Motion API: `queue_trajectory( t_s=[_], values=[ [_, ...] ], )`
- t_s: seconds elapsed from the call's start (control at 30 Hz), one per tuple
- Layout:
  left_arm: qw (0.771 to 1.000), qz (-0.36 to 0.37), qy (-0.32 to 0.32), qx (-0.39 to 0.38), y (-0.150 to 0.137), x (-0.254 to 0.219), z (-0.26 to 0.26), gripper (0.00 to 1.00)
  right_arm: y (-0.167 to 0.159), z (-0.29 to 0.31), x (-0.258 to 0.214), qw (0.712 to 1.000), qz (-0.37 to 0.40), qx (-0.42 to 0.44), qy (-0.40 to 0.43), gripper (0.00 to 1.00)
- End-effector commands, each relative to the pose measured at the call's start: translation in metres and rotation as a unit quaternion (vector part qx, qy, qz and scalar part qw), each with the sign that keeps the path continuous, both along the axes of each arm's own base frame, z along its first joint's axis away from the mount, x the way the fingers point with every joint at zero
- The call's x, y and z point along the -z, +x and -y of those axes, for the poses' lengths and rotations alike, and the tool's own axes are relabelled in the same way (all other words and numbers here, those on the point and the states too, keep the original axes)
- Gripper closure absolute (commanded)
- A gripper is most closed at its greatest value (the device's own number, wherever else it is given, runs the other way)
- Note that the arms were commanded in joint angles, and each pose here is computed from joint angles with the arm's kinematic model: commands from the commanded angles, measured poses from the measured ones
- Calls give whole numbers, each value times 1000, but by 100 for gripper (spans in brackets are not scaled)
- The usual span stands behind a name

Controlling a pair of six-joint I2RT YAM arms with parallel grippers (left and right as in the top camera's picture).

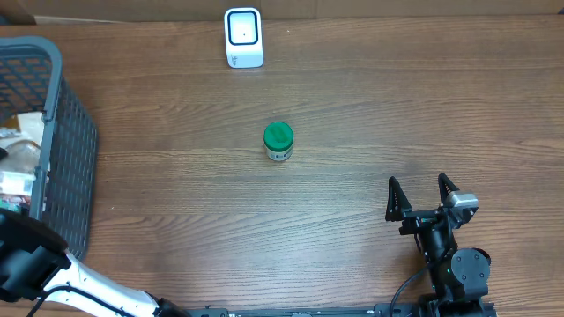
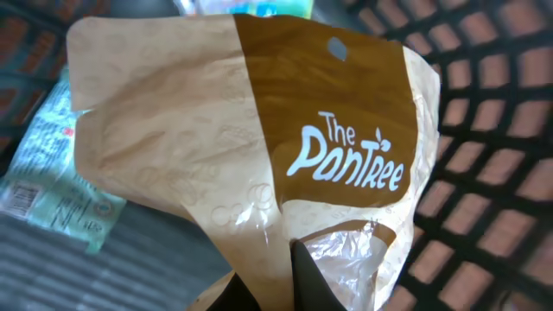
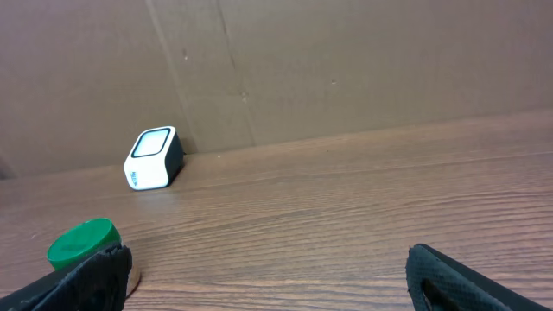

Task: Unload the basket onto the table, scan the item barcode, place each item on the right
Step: 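Reach into the basket and grasp the brown-and-white Pantree bag, then lift the Pantree bag and carry it toward the scanner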

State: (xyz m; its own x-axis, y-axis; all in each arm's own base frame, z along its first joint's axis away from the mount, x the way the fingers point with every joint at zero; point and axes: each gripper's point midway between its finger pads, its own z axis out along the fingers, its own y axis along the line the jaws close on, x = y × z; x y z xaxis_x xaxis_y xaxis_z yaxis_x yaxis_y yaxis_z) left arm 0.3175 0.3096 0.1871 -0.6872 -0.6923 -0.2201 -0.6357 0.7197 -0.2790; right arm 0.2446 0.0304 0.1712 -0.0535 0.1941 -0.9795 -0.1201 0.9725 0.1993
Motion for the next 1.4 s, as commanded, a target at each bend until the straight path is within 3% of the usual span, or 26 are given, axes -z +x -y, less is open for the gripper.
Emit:
queue_trajectory(
  t_s=[0.0,0.33,0.63,0.73,1.1,1.37],
  values=[
    [997,79,-2,-25,19,-52,5,96,0,0,1,1000,3,-1,0,0],
    [950,306,-16,61,47,-203,86,96,0,0,1,1000,3,-2,0,0],
    [919,344,-26,192,57,-252,211,96,0,0,1,1000,3,-1,0,0],
    [914,327,-52,234,59,-247,253,96,0,0,1,1000,3,-2,0,0],
    [943,138,-87,291,60,-155,344,96,0,0,1,1000,3,-2,0,0],
    [974,37,-67,215,78,-76,369,95,0,0,1,1000,3,-1,0,0]
  ],
)
